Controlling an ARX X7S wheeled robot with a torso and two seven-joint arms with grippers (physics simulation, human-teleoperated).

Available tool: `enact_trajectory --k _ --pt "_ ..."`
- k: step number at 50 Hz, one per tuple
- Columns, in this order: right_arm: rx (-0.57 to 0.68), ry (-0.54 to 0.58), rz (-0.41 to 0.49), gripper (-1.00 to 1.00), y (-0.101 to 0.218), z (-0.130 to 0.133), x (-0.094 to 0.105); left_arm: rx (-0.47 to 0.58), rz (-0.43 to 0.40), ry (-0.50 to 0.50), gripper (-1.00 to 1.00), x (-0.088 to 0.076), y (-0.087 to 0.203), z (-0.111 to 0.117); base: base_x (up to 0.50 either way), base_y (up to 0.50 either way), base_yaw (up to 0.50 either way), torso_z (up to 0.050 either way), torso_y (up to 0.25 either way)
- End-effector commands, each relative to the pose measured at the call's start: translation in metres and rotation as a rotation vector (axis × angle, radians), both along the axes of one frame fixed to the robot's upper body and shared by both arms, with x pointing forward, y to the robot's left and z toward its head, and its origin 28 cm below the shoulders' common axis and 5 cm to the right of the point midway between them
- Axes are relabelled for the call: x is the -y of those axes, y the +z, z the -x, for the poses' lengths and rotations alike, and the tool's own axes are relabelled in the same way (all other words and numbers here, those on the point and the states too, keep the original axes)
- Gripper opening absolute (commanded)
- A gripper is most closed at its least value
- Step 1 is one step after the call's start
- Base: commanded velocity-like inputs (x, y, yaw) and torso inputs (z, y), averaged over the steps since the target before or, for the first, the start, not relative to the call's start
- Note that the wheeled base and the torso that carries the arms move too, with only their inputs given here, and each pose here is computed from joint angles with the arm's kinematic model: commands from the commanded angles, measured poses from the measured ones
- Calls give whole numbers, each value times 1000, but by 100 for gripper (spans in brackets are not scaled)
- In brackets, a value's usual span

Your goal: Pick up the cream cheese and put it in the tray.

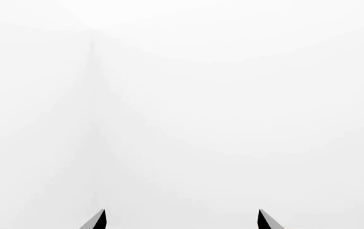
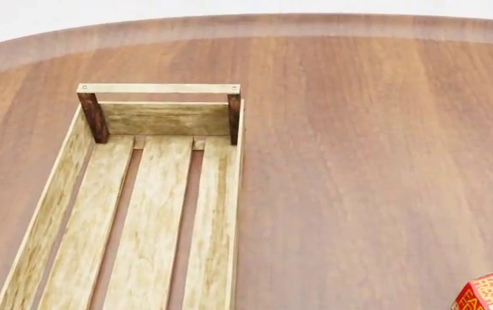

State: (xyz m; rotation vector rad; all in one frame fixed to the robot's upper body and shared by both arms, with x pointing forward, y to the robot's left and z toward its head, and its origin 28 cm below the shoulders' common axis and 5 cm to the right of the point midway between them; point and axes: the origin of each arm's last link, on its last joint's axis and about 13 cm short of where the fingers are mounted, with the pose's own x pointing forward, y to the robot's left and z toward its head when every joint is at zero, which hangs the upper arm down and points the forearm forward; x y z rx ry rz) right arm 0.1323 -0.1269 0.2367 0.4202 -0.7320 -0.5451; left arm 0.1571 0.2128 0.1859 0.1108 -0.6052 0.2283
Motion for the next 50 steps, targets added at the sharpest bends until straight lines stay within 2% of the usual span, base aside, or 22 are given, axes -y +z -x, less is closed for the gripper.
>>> enact_trajectory --k 1,14,22,26,29,32,35,37,38,41,42,44,46,50 --pt "66 -187 -129 100 3 6 16 -14 26 15 100 -3 -1 0 0 0 0 0 0" --pt "59 -385 -354 100 -6 17 32 -14 28 17 100 -3 -1 0 0 0 0 0 0" --pt "44 -426 -414 100 -8 19 37 -12 28 17 100 -3 -1 1 0 0 0 0 0" --pt "-14 -503 -446 100 -12 16 40 -13 27 18 100 -3 -1 1 0 0 0 0 0" --pt "-87 -520 -445 100 -14 11 42 -12 26 17 100 -3 -1 1 0 0 0 0 0" --pt "-131 -561 -485 100 -17 9 44 -13 26 17 100 -3 -1 0 0 0 0 0 0" --pt "-150 -532 -501 100 -15 9 44 -14 26 17 100 -3 -1 0 0 0 0 0 0" --pt "-234 -482 -482 100 -15 8 43 -14 26 16 100 -3 -2 0 0 0 0 0 0" --pt "-214 -479 -474 100 -14 7 43 -14 26 16 100 -3 -2 0 0 0 0 0 0" --pt "-200 -317 -445 100 -9 11 35 -15 25 15 100 -2 -2 -1 0 0 0 0 0" --pt "-188 -295 -452 100 -8 12 34 -15 25 15 100 -2 -2 -1 0 0 0 0 0" --pt "-207 -338 -455 100 -11 12 36 -16 25 15 100 -2 -2 -1 0 0 0 0 0" --pt "-191 -288 -442 100 -8 11 33 -16 23 15 100 -2 -2 -1 0 0 0 0 0" --pt "-226 -307 -424 100 -10 8 32 -15 22 17 100 -2 -2 -1 0 0 0 0 0"
